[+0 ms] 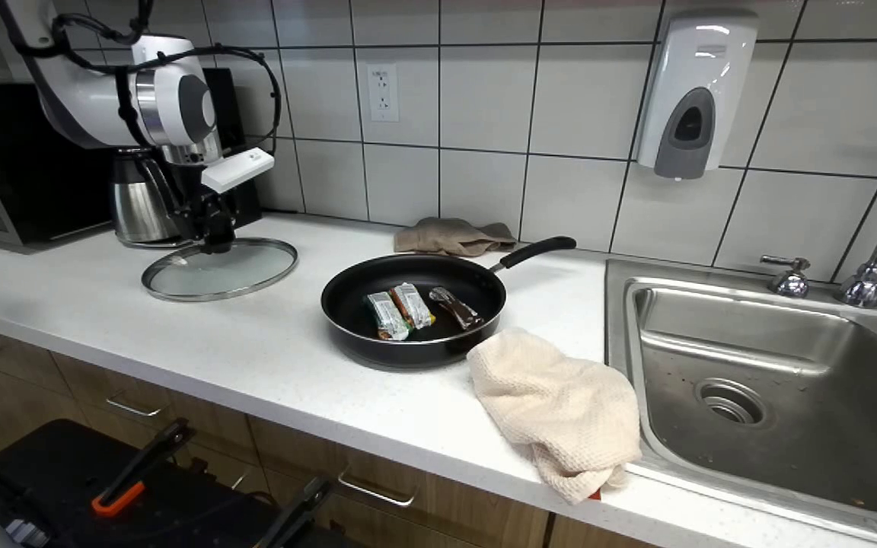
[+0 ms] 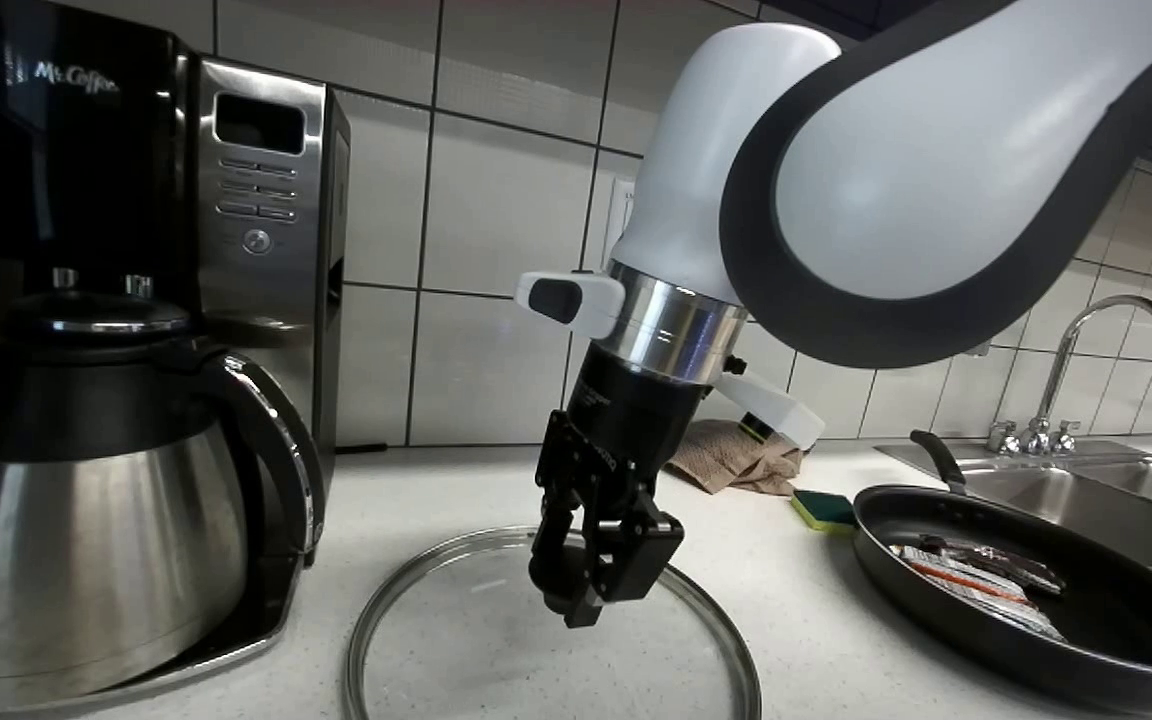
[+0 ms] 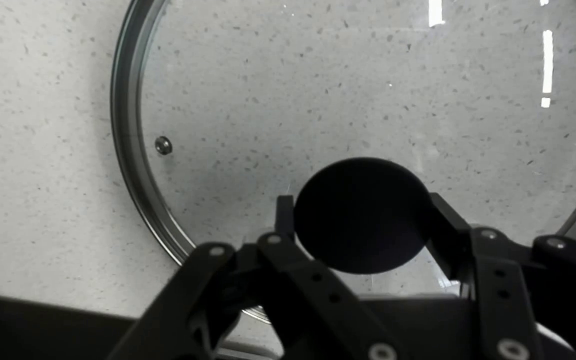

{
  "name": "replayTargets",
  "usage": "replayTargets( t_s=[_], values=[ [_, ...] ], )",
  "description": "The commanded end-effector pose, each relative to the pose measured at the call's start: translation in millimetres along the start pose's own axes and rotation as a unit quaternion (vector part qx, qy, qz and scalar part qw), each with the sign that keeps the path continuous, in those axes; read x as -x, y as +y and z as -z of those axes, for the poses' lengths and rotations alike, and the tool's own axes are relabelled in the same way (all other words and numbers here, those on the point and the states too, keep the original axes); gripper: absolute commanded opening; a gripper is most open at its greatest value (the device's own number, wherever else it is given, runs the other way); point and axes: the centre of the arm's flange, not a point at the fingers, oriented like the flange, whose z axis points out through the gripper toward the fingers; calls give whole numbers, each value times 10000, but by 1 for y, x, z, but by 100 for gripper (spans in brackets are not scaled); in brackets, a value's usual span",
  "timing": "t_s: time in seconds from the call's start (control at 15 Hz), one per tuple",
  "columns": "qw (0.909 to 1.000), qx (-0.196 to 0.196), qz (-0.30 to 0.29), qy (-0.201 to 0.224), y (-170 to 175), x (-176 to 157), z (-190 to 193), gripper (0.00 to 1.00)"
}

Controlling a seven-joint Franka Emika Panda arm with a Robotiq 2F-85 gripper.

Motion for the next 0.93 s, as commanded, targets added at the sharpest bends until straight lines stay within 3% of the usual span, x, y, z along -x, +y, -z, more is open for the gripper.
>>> replayTargets(
  t_s=[0.0, 0.87],
  values=[
    [9995, 21, 184, -254, 7, -4, 11, 39],
    [9983, 360, 235, -405, 17, 11, 45, 39]
  ],
)
